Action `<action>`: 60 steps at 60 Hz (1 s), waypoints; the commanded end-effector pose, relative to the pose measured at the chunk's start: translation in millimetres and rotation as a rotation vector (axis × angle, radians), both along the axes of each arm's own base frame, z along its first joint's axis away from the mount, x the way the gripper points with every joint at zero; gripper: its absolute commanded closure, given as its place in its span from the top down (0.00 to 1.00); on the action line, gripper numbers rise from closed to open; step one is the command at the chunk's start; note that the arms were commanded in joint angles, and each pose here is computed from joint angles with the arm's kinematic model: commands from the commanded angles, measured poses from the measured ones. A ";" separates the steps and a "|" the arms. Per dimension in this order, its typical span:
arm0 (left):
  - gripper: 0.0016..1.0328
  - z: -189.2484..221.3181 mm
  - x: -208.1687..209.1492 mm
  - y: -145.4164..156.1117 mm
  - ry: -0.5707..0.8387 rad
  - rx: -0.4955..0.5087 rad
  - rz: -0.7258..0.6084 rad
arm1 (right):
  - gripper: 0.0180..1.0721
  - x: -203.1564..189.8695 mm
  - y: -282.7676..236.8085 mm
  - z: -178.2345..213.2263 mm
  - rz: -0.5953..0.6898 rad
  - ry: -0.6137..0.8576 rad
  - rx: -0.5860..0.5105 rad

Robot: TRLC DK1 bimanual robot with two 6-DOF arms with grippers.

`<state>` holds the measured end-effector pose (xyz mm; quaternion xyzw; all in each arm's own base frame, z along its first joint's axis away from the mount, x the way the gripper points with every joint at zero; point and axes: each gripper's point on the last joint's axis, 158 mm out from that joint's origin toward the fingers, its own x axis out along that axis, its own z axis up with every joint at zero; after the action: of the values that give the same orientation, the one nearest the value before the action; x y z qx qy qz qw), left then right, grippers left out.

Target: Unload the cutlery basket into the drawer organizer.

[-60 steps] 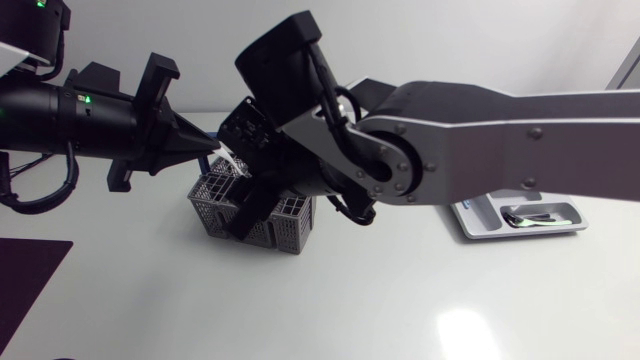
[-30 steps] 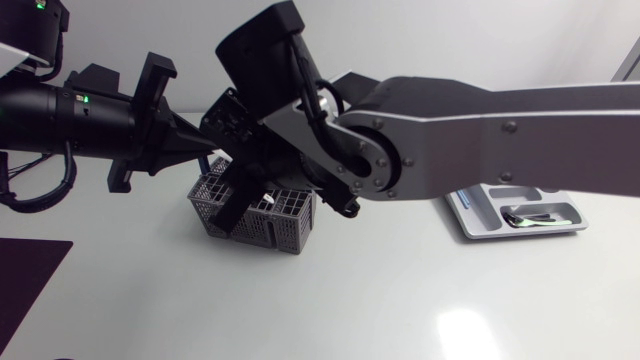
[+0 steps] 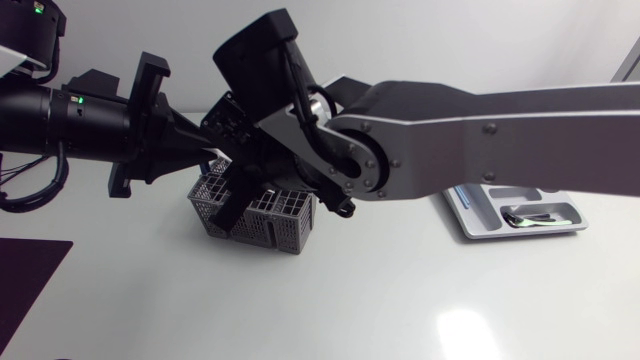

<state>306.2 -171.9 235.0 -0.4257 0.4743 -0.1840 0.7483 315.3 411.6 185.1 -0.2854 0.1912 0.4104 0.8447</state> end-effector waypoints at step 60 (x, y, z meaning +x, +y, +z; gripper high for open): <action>0.96 -47.1 11.7 55.0 -0.173 0.507 -0.155 | 0.05 -20.4 -127.9 -7.9 0.098 0.192 -0.156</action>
<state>321.1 -117.6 195.4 -0.2066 0.4689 -0.1401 0.8472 301.2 301.7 188.4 -0.3080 0.2720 0.4541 0.7905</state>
